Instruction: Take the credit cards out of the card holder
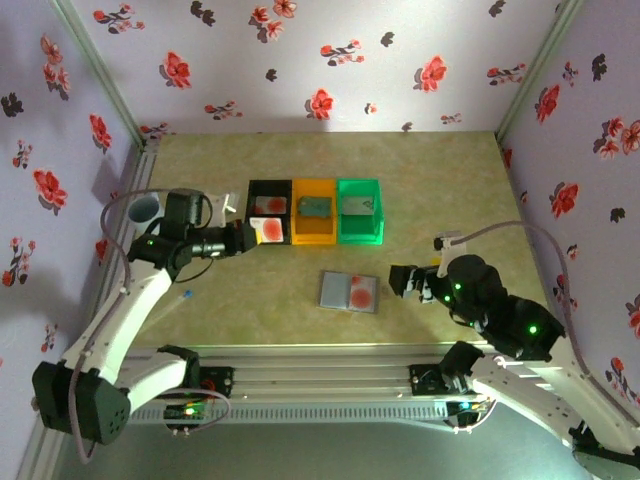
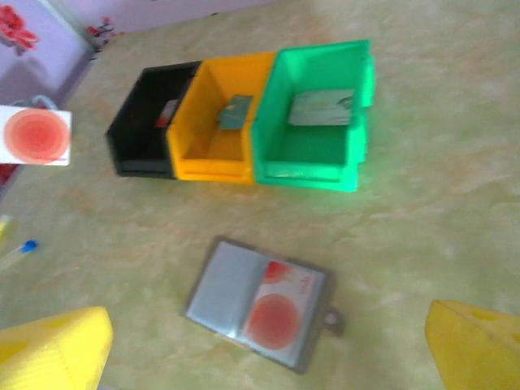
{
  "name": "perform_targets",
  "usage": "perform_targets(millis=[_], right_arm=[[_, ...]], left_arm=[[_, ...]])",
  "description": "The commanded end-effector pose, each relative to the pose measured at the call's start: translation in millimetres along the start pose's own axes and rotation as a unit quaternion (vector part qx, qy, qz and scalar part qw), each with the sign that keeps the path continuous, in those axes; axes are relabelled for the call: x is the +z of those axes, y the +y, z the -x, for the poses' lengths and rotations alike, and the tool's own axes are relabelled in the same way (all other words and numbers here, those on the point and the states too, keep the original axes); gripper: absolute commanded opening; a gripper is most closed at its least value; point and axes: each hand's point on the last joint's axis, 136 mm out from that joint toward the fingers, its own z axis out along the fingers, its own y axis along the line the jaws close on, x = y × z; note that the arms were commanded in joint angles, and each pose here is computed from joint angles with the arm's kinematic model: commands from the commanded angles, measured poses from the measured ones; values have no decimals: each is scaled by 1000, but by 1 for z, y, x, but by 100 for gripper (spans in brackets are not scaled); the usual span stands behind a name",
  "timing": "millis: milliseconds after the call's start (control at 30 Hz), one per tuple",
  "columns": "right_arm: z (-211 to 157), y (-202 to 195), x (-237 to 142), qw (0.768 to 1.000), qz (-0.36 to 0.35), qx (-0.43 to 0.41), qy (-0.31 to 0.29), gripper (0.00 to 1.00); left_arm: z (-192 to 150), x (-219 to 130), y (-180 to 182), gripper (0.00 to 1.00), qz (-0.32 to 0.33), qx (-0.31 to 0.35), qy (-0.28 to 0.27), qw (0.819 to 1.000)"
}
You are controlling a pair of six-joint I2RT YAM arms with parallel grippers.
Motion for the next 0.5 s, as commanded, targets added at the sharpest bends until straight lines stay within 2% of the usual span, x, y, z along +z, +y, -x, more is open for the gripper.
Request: perform_targets(millis=[0,467], right_arm=[[9,-32,-16,995,-85,-49,-17,99],[10,-63,-23,986,-150,-38,-65,99]], left_arm=[[14,-3,6,0,19,11,-6,1000],[56,-1,34,0,120,29,-28,992]])
